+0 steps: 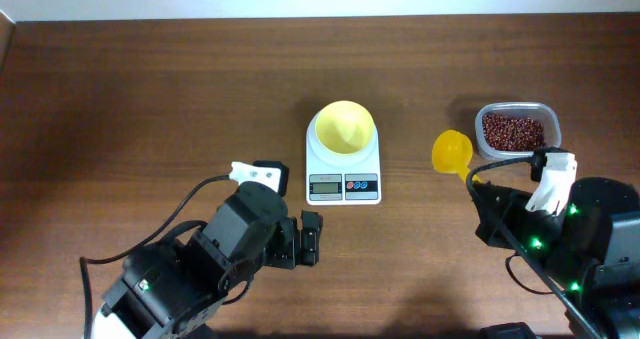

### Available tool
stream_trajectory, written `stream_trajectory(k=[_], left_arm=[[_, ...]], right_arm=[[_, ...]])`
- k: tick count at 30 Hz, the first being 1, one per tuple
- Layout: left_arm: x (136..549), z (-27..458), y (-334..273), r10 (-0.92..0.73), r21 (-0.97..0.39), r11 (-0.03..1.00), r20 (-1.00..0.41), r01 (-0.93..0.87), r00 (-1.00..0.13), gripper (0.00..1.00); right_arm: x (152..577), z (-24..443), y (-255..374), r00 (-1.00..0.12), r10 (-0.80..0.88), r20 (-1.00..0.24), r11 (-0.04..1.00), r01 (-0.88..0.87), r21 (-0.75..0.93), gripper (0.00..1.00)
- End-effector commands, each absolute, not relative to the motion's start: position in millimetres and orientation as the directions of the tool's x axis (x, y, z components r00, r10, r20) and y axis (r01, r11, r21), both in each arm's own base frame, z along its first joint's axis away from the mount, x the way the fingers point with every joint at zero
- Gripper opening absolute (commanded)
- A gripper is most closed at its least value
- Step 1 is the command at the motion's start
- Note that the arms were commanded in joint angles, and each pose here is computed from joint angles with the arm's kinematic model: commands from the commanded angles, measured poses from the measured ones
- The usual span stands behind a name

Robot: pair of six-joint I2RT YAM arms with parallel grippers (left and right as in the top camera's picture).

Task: Scoop item into bowl and weigh 50g on scale
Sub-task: 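Carry the scoop with the right gripper to the bean container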

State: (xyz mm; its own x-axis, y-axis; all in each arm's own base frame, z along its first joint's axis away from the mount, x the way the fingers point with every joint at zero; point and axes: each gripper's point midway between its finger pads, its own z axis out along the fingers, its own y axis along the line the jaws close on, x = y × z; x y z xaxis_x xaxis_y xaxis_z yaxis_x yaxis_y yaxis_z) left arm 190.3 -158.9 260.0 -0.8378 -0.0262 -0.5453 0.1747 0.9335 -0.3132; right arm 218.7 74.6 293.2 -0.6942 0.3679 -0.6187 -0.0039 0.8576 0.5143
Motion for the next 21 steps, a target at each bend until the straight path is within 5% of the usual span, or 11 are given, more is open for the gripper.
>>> stream_trajectory(k=[1, 7, 10, 14, 17, 21], left_arm=[[172.0, 257.4, -175.1, 0.025, -0.391, 0.889, -0.475, 0.237, -0.880, 0.99], [160.0, 258.3, -185.8, 0.053, -0.450, 0.853, -0.430, 0.264, -0.901, 0.98], [165.6, 258.0, -181.3, 0.040, -0.424, 0.869, -0.451, 0.253, -0.892, 0.53], [201.2, 263.7, -149.8, -0.036, -0.264, 0.952, -0.595, 0.153, -0.803, 0.41], [230.2, 277.3, -120.5, -0.080, -0.134, 0.991, -0.718, 0.025, -0.692, 0.04], [239.2, 263.7, -112.0, -0.037, -0.026, 0.999, -0.708, -0.027, -0.705, 0.04]], right_arm=[[210.4, 299.2, 87.5, -0.722, 0.342, -0.602, 0.831, -0.067, 0.552, 0.04], [201.6, 299.1, 99.8, -0.759, 0.325, -0.564, 0.796, -0.103, 0.597, 0.04], [202.1, 299.3, 99.3, -0.757, 0.325, -0.567, 0.797, -0.102, 0.595, 0.04], [212.6, 293.3, 83.9, -0.730, 0.347, -0.589, 0.841, -0.036, 0.541, 0.04], [226.9, 281.0, 71.3, -0.729, 0.357, -0.585, 0.873, 0.038, 0.486, 0.04], [252.8, 286.9, 66.2, -0.682, 0.366, -0.633, 0.885, 0.045, 0.464, 0.04]])
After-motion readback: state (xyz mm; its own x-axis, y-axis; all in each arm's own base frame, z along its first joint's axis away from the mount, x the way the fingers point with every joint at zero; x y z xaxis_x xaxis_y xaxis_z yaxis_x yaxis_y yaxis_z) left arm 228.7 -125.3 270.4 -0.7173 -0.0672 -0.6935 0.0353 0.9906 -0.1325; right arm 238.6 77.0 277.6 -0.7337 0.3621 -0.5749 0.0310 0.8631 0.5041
